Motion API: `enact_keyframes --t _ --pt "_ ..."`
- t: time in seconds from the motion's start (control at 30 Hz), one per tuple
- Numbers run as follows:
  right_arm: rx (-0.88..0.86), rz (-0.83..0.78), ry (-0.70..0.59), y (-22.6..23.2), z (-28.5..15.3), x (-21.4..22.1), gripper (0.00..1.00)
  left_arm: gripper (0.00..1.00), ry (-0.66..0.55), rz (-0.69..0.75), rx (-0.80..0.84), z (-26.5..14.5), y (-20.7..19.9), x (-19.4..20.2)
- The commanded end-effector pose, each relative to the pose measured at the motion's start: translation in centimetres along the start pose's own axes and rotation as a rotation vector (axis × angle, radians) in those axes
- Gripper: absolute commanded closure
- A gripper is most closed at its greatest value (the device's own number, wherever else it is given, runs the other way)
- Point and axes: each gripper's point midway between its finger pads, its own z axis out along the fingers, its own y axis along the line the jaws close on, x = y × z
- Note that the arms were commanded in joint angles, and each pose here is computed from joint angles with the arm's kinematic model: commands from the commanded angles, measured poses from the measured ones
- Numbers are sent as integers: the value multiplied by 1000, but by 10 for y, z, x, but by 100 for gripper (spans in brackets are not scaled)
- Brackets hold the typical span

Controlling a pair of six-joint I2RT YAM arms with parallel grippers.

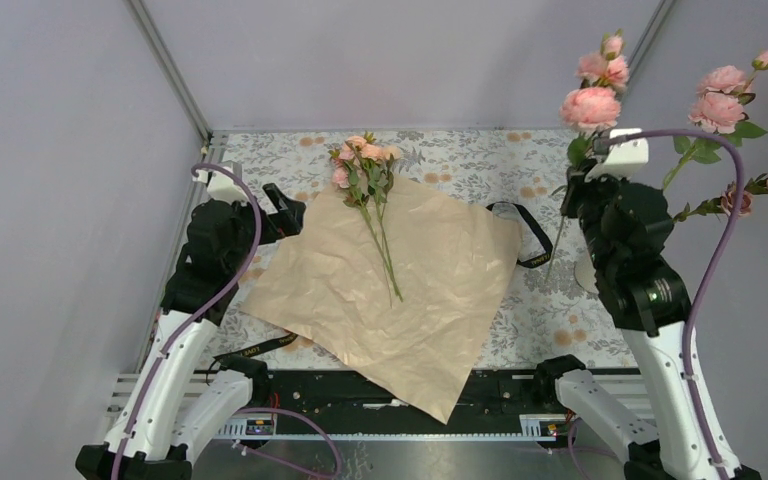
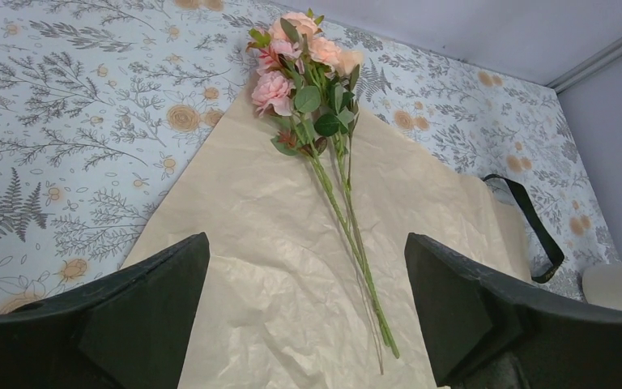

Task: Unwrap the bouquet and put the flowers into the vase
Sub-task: Insert the fake flower into the vase.

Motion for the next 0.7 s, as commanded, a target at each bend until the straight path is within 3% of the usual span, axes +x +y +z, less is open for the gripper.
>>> enact_keyframes --t 0.0,0.33,0.67 --pt "99 -33 -92 -38 8 -46 100 1 -69 3 -45 -6 8 -15" --pt "335 -20 -254 -111 5 -133 100 1 -105 18 -84 -14 16 -20" --pt "551 -64 -308 -161 -17 -164 100 1 -115 24 -109 -16 21 -22"
